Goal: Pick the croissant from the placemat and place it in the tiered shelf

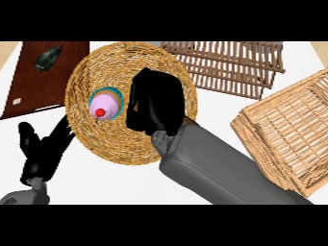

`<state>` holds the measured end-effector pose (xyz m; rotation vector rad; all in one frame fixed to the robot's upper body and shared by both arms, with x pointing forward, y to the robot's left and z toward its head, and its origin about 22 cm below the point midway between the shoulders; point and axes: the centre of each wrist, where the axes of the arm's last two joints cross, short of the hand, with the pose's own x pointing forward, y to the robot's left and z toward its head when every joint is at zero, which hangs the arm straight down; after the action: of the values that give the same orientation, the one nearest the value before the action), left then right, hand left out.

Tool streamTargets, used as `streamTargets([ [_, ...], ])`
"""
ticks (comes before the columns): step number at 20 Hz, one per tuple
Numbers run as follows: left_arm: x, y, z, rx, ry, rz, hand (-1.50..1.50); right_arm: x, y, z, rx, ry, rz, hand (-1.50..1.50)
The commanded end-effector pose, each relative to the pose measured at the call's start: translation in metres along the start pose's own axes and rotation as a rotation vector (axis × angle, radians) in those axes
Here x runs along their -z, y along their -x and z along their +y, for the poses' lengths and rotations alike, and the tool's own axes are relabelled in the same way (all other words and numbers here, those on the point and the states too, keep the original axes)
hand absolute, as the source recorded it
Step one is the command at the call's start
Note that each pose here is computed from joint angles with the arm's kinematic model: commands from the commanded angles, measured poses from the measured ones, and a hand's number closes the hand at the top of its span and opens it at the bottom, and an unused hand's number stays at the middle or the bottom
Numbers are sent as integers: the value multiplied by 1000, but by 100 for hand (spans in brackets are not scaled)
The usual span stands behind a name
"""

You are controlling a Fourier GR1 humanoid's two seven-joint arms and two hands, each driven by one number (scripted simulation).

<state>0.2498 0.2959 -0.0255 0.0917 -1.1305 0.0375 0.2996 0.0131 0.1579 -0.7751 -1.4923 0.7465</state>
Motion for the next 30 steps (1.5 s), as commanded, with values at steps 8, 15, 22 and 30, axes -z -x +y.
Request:
streamTargets([
  [8, -8, 3, 7, -23, -20, 37, 0, -17, -59, -113, 36, 255, 107, 150],
  [15, -5, 6, 4, -12, -2, 25, 0, 30, -57, -195, 77, 344, 156, 150],
  [22, -6, 0, -6, -14, -11, 17, 0, 63, -43, -234, 74, 380, 201, 150],
  [30, -1, 2, 3, 6, -9, 28, 0, 86, -25, -262, 27, 291, 175, 150],
])
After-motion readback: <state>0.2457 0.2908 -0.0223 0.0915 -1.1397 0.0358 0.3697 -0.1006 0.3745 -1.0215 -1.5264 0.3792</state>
